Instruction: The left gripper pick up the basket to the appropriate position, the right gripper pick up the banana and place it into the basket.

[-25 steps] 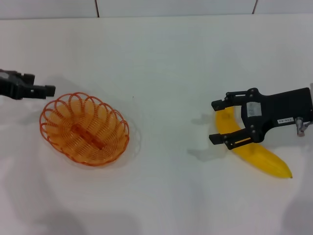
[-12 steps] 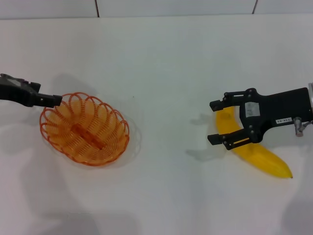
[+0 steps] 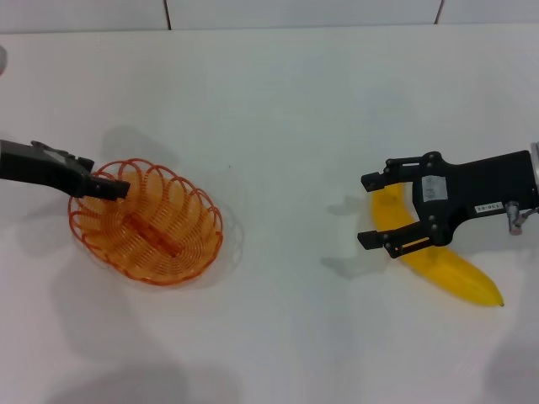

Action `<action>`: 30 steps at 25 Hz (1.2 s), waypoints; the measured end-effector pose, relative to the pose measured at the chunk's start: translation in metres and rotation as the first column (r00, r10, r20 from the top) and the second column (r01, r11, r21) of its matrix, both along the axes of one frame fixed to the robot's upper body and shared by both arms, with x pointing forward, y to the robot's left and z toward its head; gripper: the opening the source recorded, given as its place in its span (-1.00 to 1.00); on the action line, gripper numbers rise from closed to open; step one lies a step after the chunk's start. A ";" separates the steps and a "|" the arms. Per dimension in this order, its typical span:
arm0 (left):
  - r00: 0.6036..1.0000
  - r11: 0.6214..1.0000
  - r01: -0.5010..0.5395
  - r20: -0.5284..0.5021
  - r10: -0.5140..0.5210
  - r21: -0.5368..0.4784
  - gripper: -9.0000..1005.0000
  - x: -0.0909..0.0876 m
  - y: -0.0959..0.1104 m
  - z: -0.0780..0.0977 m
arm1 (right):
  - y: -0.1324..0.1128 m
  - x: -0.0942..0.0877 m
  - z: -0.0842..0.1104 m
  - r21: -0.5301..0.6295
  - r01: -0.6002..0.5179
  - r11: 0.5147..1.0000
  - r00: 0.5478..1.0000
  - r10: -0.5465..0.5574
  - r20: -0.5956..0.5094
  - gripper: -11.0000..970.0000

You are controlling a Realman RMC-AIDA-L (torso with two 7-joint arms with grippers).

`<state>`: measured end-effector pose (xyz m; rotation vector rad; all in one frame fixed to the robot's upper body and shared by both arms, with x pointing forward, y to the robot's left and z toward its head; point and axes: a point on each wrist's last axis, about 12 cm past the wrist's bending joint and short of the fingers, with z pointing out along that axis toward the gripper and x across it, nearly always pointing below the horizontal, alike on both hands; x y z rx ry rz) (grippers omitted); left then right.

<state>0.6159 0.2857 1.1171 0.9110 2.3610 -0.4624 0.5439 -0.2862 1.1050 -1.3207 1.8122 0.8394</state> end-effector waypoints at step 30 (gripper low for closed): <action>1.000 1.000 -0.007 -0.011 0.007 0.013 -0.42 0.000 0.004 -0.001 | 0.000 0.000 -0.005 -0.004 0.019 1.000 1.000 -0.019 -0.008 0.86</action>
